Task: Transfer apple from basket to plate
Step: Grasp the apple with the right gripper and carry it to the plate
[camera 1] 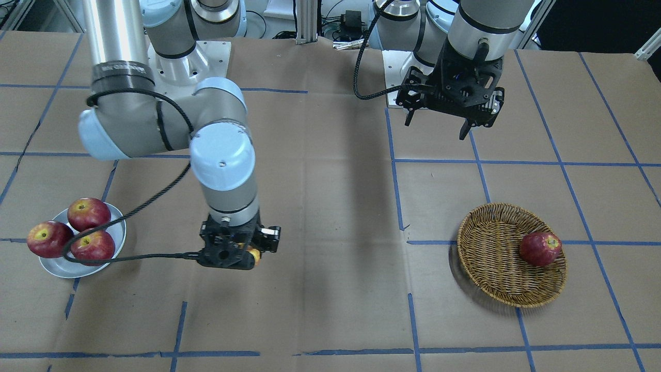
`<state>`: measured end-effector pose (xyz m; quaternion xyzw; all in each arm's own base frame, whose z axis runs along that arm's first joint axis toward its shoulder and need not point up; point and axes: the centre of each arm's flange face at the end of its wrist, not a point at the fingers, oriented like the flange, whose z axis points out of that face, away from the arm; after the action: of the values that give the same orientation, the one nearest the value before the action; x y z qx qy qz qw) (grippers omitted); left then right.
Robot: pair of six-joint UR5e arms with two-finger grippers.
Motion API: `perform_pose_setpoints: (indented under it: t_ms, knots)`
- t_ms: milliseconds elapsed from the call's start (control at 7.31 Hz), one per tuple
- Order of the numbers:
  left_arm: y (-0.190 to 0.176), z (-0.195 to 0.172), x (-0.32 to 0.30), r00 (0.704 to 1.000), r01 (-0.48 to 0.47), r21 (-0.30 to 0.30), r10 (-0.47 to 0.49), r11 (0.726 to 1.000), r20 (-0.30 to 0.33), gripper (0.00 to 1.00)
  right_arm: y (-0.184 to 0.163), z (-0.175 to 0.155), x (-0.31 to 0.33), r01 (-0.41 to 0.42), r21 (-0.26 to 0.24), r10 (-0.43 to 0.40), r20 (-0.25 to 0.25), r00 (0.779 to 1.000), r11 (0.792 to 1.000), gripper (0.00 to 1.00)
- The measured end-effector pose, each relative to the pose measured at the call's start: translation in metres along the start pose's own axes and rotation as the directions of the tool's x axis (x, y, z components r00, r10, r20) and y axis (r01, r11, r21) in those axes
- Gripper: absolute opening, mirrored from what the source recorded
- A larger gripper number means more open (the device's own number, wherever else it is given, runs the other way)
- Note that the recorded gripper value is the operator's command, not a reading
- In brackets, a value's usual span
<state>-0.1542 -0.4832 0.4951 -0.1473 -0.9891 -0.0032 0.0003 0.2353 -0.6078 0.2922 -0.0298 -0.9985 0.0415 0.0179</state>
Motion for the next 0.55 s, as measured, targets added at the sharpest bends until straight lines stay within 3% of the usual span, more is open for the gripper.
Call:
perform_pose_setpoints:
  t_ms: [547]
  knots:
    - [0.001, -0.001, 0.0, 1.0, -0.001, 0.001, 0.001, 1.0, 0.006, 0.99, 0.027, -0.01, 0.249, 0.14, -0.054, -0.141, -0.003, 0.99, 0.989, 0.5]
